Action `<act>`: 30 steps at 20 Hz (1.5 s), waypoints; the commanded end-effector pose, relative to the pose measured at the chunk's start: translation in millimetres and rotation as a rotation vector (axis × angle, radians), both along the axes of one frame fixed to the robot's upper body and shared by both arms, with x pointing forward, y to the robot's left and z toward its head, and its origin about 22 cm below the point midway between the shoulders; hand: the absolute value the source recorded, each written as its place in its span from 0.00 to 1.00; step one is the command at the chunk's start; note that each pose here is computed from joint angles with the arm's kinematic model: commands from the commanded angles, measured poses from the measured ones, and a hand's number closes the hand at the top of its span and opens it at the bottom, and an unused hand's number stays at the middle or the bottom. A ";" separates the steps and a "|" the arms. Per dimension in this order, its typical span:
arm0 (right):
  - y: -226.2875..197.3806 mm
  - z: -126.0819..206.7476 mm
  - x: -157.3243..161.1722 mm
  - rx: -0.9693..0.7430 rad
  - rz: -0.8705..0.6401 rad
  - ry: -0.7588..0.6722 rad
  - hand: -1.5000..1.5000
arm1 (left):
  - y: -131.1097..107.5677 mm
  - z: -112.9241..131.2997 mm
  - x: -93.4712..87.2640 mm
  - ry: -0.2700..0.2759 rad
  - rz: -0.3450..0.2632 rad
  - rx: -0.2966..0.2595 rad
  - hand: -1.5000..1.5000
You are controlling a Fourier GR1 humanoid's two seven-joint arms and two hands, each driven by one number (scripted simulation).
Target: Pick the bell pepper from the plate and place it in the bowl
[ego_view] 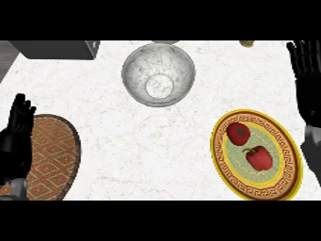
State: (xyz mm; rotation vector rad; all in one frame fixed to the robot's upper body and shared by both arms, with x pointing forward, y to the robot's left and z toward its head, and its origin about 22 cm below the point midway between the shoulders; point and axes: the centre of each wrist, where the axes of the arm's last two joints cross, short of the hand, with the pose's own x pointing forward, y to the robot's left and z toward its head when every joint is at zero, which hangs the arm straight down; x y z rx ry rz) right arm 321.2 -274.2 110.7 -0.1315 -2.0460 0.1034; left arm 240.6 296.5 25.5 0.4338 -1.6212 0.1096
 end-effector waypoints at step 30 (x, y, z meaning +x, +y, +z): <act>-77.1 -32.4 -148.0 -0.478 0.157 0.060 0.00 | -68.9 -7.5 18.6 0.064 -0.364 -0.090 0.50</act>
